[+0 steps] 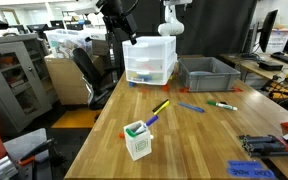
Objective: Open the top drawer of the cabinet on the table
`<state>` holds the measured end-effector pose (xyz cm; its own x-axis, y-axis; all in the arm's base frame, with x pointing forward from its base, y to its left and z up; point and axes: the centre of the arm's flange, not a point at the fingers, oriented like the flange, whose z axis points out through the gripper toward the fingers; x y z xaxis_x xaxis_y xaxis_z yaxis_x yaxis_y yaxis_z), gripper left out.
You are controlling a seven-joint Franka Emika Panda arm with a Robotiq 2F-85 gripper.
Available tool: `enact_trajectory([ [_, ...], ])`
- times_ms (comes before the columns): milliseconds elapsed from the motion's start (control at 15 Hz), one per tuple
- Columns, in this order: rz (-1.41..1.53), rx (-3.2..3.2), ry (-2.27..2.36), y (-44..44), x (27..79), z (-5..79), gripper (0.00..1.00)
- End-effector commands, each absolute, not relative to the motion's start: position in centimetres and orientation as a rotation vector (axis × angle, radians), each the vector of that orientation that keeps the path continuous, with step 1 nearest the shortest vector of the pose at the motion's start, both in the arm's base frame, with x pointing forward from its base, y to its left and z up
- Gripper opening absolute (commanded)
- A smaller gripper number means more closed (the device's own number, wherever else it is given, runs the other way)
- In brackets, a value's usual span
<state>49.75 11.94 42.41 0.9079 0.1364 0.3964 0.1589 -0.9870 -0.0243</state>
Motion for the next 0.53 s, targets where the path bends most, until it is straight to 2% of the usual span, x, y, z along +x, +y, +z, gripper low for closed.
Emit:
enact_trajectory([
  [0, -0.599, -2.89, -0.101, 13.6, 52.6, 40.4, 1.0],
  [333, -0.556, -2.673, 0.227, 15.1, 55.7, 37.7, 1.0],
  [467, -0.529, -2.701, 0.224, 15.6, 54.9, 37.9, 1.0],
])
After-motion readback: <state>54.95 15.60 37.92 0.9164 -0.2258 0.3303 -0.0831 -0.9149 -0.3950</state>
